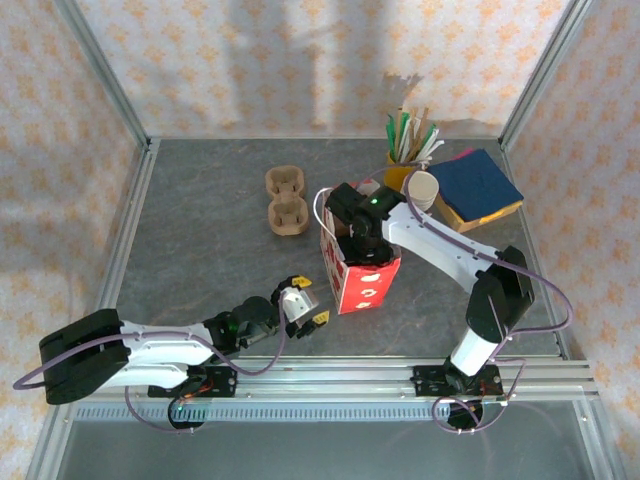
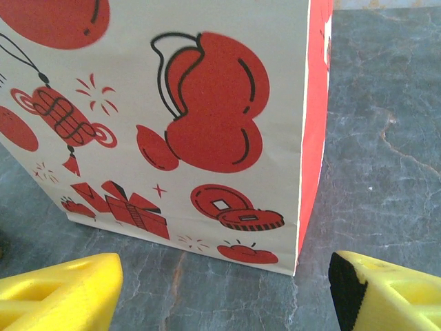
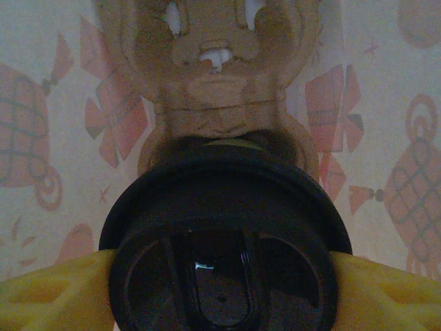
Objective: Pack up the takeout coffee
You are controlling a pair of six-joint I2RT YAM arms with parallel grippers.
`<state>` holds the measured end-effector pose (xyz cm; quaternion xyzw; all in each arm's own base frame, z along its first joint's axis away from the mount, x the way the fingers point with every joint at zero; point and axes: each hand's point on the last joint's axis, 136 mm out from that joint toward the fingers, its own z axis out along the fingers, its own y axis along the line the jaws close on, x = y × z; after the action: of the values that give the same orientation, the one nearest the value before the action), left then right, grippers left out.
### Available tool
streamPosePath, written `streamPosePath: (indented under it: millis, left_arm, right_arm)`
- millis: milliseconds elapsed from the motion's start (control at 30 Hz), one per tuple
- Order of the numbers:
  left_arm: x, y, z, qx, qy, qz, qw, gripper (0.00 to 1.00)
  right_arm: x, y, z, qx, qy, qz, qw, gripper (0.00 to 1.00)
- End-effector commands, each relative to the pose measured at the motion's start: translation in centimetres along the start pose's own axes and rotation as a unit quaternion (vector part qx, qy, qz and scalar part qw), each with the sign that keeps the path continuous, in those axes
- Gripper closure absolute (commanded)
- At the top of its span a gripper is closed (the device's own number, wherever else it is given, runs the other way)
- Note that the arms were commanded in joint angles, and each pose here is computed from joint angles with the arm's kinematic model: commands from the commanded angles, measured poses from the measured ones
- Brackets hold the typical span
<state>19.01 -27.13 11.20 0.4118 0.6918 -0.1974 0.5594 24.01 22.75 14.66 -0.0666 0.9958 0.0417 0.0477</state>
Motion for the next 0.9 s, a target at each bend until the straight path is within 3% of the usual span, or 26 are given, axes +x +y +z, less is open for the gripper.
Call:
streamPosePath:
  millis: [0, 867]
  left_arm:
    - [-1.3, -0.3, 0.5, 0.006, -0.015, 0.002, 1.000, 0.18]
    - [-1.5, -0.5, 0.9, 0.011, -0.014, 0.008, 1.000, 0.18]
  right_arm:
    - [-0.5, -0.2, -1.5, 0.005, -0.017, 0.000, 1.000, 0.27]
    - [-0.4, -0.3, -2.6, 0.002, -0.022, 0.006, 1.000, 0.29]
